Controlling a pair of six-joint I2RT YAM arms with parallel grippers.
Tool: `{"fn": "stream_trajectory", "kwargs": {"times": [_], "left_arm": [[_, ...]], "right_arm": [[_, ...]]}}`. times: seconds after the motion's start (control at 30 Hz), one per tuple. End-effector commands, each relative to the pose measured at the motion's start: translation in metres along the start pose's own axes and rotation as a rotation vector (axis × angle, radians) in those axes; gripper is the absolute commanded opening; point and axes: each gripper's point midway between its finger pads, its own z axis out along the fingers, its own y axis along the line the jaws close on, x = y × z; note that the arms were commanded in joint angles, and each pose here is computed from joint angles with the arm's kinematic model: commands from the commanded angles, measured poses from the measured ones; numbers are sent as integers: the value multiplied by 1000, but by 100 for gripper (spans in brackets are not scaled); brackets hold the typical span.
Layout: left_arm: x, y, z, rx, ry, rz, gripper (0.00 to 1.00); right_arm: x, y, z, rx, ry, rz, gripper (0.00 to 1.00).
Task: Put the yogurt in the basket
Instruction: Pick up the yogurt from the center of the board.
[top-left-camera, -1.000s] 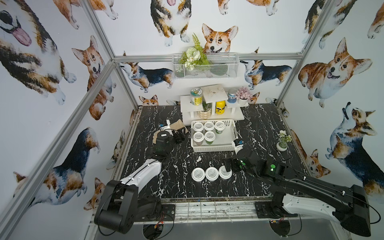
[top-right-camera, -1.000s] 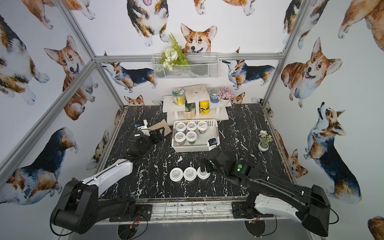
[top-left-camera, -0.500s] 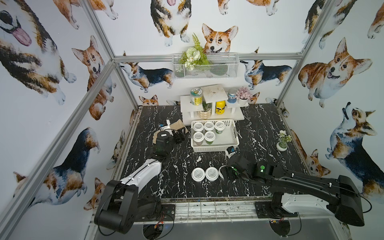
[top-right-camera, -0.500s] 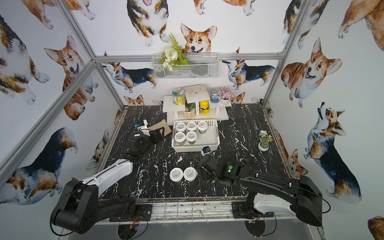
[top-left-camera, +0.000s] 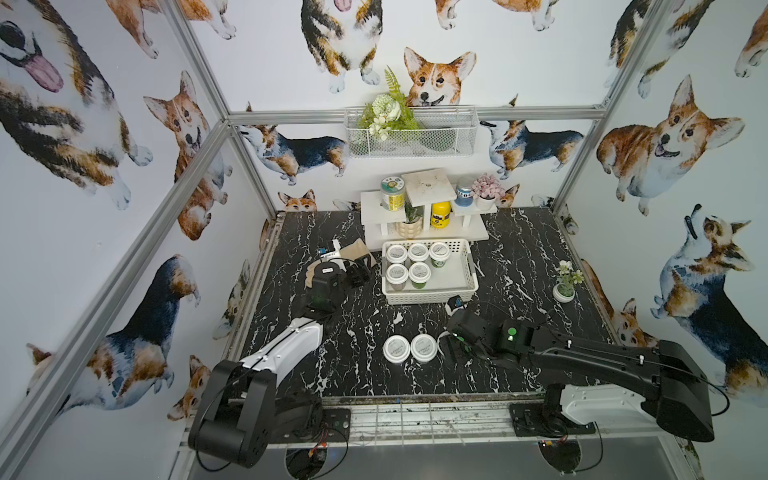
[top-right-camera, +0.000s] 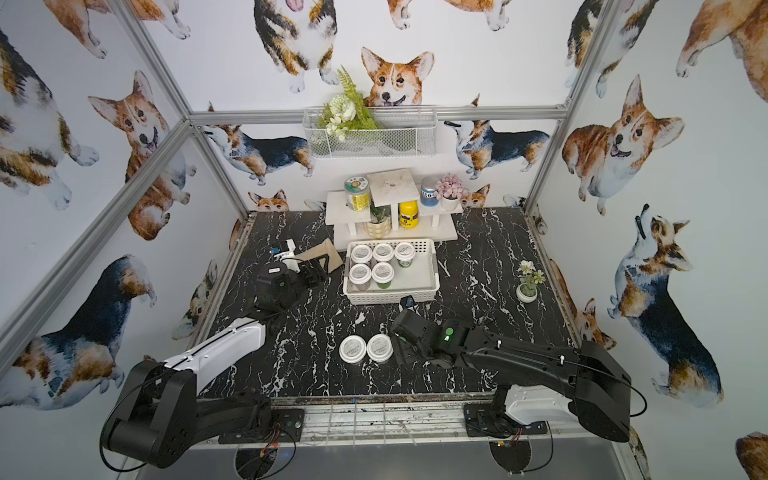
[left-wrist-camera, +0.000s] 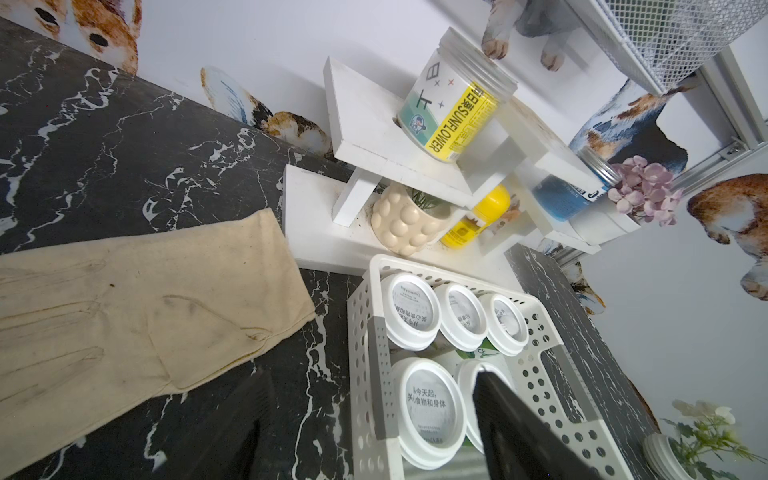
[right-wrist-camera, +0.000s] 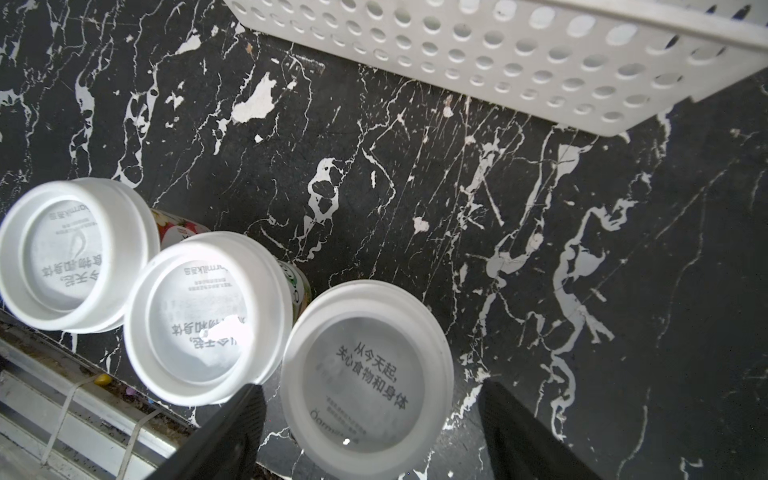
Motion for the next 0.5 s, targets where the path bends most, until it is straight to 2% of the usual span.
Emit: {"fn": "stream_trajectory", "kwargs": {"times": [0.0,0.47], "left_arm": [[-5,-4,-1,14,-18,3,81],[-5,-4,0,14,-17,2,81]], "right_arm": [[-1,-3,-1,33,0,7,86],[2,-3,3,120,31,-36,83]]}}
